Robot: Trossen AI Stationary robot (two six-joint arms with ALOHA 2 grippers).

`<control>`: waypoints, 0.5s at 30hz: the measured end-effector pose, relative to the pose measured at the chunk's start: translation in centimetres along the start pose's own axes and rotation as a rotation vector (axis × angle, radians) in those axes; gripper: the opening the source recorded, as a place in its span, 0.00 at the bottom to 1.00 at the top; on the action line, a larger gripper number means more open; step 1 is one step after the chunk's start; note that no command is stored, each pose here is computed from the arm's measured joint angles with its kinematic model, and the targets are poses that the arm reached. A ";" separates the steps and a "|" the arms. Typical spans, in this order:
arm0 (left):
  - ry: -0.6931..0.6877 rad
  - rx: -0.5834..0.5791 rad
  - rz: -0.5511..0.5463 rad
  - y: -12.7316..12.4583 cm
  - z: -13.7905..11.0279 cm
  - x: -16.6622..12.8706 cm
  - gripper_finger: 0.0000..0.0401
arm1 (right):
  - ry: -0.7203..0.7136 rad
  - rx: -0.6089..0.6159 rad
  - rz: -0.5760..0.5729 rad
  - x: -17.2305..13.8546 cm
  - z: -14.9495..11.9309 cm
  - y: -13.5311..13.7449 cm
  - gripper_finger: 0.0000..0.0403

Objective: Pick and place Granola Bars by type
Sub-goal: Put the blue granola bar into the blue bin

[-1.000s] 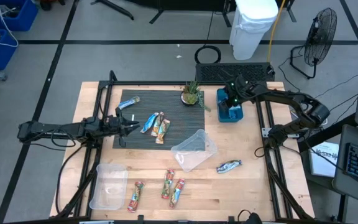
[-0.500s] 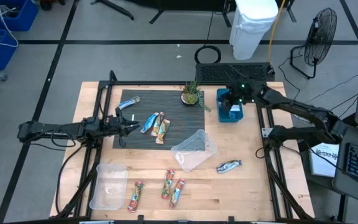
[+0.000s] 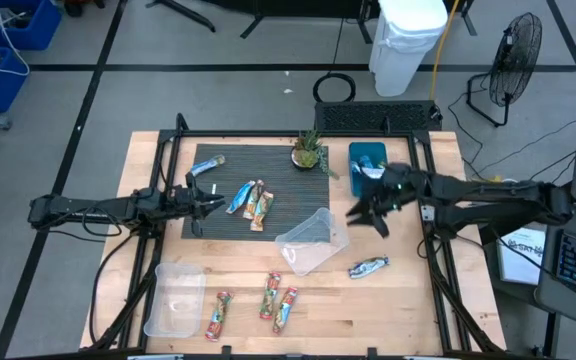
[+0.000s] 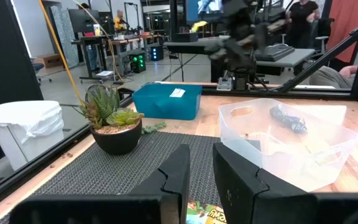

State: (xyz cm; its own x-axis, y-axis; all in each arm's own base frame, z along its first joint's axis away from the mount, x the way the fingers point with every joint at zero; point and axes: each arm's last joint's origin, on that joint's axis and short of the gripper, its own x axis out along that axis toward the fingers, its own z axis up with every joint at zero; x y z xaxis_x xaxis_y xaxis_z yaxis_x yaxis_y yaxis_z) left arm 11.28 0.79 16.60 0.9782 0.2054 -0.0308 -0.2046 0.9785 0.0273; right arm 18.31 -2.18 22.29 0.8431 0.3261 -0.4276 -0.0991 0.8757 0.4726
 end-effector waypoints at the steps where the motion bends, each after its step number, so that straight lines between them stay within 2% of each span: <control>1: -0.001 0.000 0.000 0.0 0.0 0.0 0.19 | 0.001 -0.001 0.040 0.3 -0.4 0.5 0.32; 9: 0.000 0.000 0.000 0.0 0.0 0.0 0.19 | -0.076 -0.083 0.346 1.8 -2.6 4.6 0.32; 11: -0.001 0.000 0.000 0.0 0.0 0.0 0.19 | -0.116 -0.125 0.382 1.9 -2.8 5.8 0.32; 15: 0.000 0.000 0.000 0.0 0.0 0.0 0.19 | -0.164 -0.211 0.377 2.0 -3.1 7.6 0.32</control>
State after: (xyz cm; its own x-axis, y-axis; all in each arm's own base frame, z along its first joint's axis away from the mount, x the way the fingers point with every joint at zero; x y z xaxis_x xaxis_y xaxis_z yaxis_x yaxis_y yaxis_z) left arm 11.28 0.79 16.60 0.9782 0.2053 -0.0308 -0.2045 0.9785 0.0272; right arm 17.59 6.26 22.62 0.7986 0.5897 -0.1201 -0.5058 0.7658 0.3971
